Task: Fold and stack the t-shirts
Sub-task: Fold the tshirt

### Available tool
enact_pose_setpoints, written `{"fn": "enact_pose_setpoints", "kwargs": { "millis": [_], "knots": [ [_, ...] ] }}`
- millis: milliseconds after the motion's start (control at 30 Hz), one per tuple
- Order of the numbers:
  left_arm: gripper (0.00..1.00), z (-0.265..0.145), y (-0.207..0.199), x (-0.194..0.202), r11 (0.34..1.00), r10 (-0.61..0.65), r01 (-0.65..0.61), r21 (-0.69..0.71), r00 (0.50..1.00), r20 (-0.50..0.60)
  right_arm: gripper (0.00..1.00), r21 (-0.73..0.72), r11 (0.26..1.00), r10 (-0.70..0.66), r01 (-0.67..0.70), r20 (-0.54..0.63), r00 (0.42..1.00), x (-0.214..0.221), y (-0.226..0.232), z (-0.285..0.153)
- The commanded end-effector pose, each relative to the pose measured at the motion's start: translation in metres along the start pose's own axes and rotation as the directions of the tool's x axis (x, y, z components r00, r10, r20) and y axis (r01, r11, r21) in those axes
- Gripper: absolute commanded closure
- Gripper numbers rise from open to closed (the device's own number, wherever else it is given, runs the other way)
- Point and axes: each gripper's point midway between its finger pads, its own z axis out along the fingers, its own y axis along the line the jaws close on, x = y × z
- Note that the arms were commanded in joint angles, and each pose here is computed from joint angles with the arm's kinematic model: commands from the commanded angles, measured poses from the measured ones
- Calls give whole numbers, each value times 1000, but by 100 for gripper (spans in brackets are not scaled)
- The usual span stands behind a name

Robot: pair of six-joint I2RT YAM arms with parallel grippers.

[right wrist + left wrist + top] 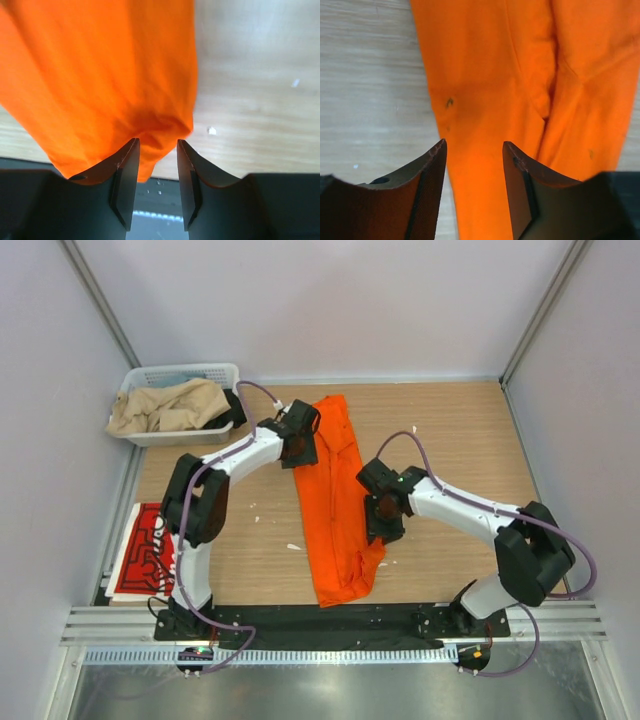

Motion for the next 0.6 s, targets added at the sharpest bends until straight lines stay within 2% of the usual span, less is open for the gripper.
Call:
{"fn": "enact_pose_setpoints", "kwargs": {
  "millis": [0, 100, 200, 300, 333, 400, 533, 567],
  "knots": [
    [51, 18, 2, -32, 1000, 7, -6, -12, 999, 53, 58, 23, 997, -79, 76, 176, 981, -63, 14, -25],
    [52, 38, 16, -41, 998, -42, 44, -41, 998, 45, 59, -14, 997, -67, 72, 248, 966, -106, 31, -36],
    [54, 60, 23, -49, 997, -69, 70, -42, 997, 29, 59, 11, 1000, -22, 21, 199, 980, -131, 22, -29],
    [54, 77, 25, -51, 998, -53, 53, -36, 999, -2, 59, -1, 999, -44, 45, 133, 990, -127, 15, -15],
    [54, 80, 25, -51, 999, -38, 38, -35, 999, -10, 59, -72, 995, -63, 69, 93, 994, -118, 27, -12],
    [54, 94, 28, -52, 999, -43, 42, -29, 999, -28, 58, -118, 990, -71, 80, 76, 995, -110, 32, -4],
    [54, 121, 32, -51, 998, -61, 63, 16, 993, -101, 58, -179, 982, -47, 66, 109, 993, -115, 43, -6],
    [54, 122, 26, -62, 997, -61, 65, 51, 994, -93, 58, -216, 974, -45, 69, 115, 992, -116, 50, -9]
  ]
}}
